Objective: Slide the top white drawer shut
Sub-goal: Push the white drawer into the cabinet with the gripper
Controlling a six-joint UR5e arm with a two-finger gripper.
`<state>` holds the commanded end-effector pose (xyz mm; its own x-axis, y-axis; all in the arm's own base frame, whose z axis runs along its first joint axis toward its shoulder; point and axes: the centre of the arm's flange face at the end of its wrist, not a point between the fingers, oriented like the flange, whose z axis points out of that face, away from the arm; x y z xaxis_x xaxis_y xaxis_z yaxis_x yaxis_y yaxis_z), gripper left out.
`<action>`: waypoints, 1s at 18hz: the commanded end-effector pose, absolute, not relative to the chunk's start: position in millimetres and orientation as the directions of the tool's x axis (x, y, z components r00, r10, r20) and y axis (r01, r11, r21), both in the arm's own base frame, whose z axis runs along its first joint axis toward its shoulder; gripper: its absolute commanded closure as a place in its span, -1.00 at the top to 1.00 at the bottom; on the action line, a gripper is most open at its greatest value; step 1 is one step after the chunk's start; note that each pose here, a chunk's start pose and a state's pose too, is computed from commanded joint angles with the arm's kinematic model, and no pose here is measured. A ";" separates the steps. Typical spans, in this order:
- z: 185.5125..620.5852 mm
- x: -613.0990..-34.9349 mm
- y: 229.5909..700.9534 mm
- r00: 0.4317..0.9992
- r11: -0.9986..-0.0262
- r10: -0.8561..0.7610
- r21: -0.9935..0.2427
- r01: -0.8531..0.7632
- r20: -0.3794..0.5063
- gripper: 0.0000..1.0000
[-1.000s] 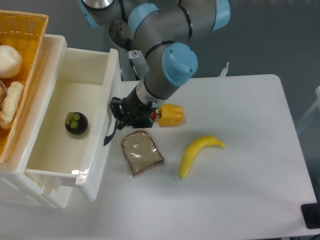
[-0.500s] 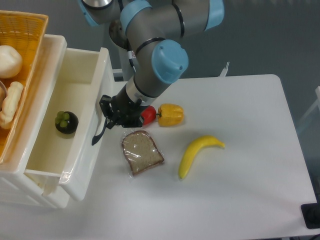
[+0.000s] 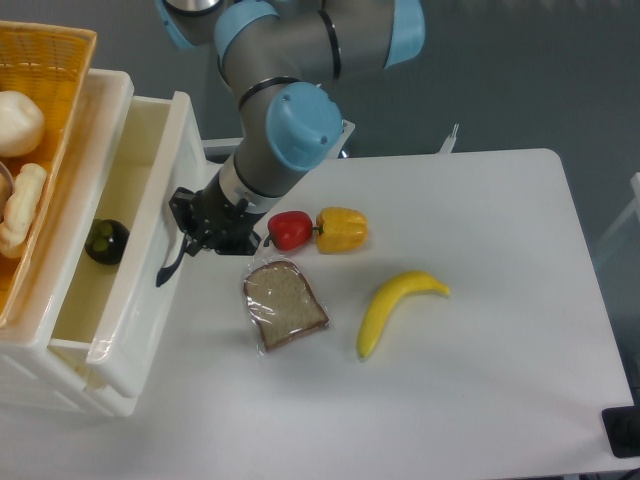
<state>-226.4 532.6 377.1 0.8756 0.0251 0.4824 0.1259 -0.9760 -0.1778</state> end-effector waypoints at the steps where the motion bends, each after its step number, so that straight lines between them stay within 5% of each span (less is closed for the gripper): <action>1: 377.3 -221.6 534.8 0.875 -0.977 0.025 -0.175 0.125 0.483 -0.76; 15: 387.4 -202.3 551.9 0.880 -0.978 -0.001 -0.186 0.099 0.475 -0.69; 16: 387.4 -203.2 551.5 0.880 -0.978 0.001 -0.185 0.100 0.474 -0.65; 18: 387.9 -213.1 548.0 0.884 -0.976 0.009 -0.187 0.109 0.467 -0.27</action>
<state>-213.1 548.0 387.9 0.8840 0.0093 0.4673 0.1093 -0.9762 -0.1873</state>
